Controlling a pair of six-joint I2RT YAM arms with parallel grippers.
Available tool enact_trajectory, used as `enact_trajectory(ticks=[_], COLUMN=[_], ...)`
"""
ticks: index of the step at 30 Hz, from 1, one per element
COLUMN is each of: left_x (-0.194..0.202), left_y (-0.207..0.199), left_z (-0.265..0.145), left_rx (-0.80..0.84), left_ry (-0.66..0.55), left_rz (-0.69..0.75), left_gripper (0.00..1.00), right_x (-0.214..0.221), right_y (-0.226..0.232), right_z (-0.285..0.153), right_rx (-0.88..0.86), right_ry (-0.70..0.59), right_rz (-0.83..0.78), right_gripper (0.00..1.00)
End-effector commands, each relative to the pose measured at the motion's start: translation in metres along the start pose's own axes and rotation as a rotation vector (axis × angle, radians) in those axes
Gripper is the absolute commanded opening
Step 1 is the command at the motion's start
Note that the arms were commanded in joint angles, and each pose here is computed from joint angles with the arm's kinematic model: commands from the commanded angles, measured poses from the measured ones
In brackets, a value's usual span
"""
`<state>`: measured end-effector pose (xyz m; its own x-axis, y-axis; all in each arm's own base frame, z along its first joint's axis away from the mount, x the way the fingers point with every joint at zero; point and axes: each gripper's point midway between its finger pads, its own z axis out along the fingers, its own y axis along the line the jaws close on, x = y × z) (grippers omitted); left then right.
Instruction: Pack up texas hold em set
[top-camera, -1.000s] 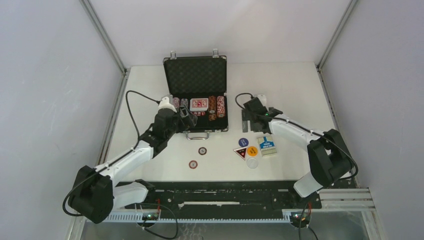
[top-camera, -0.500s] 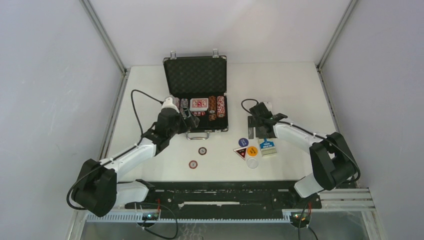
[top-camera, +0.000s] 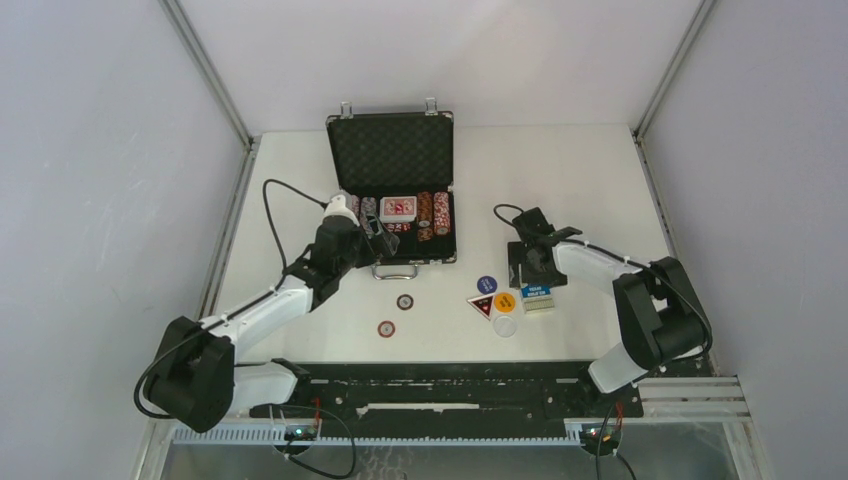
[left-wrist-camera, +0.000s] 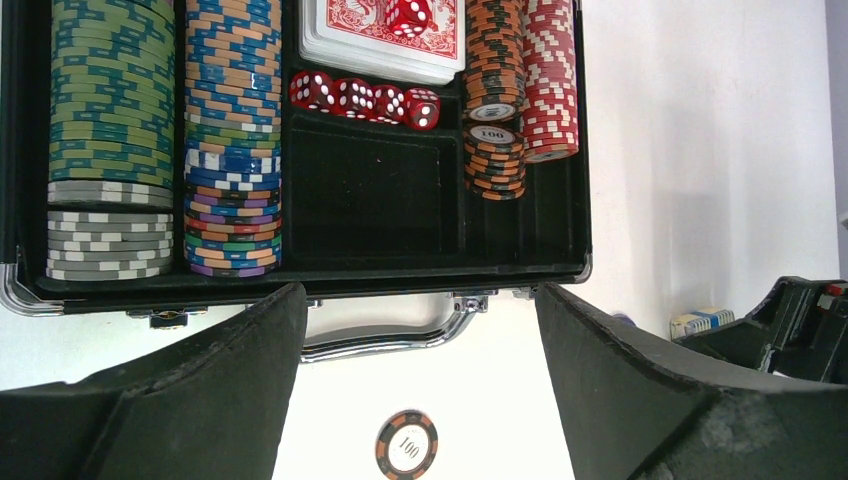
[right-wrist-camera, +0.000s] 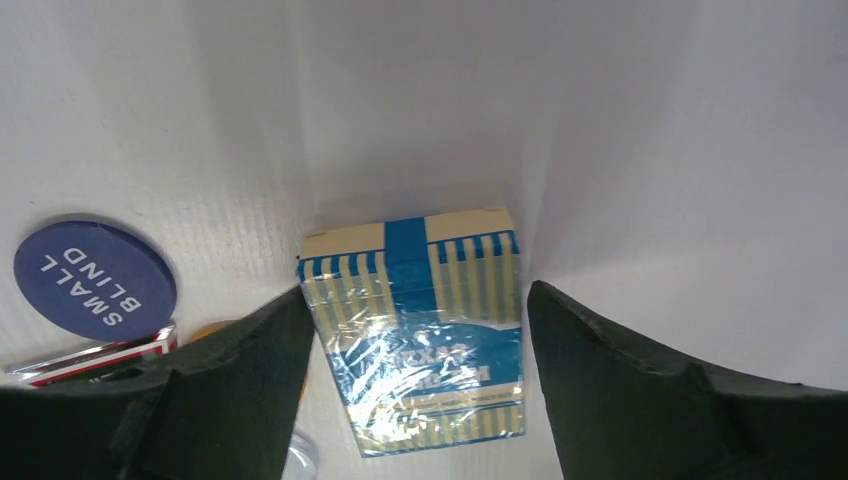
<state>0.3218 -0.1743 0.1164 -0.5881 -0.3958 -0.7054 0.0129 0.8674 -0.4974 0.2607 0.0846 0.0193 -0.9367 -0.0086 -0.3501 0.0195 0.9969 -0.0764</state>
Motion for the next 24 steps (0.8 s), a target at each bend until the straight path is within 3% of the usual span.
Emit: enact_trajectory(ticks=[1,9,15,24], left_x=[-0.029,-0.027,-0.028,-0.028], left_y=[-0.026,-0.025,-0.035,-0.075], left_z=[0.000,0.002,0.003,0.004], left_rx=[0.066,0.061,0.096,0.246], left_ry=[-0.066,-0.058,-0.041,0.054], left_rz=[0.006,0.005,0.004,0.009], left_gripper=[0.89,0.89,0.89,0.89], right_x=[0.006,-0.003,-0.027,-0.045], right_y=[0.006,0.016,0.032,0.073], right_z=[0.006,-0.002,-0.031,-0.079], right_rx=[-0.037,-0.071,-0.037,-0.168], right_ry=[0.053,0.006,-0.188,-0.383], right_rz=[-0.050,-0.079,-0.174,-0.308], right_gripper=[0.77,0.42,0.33,0.29])
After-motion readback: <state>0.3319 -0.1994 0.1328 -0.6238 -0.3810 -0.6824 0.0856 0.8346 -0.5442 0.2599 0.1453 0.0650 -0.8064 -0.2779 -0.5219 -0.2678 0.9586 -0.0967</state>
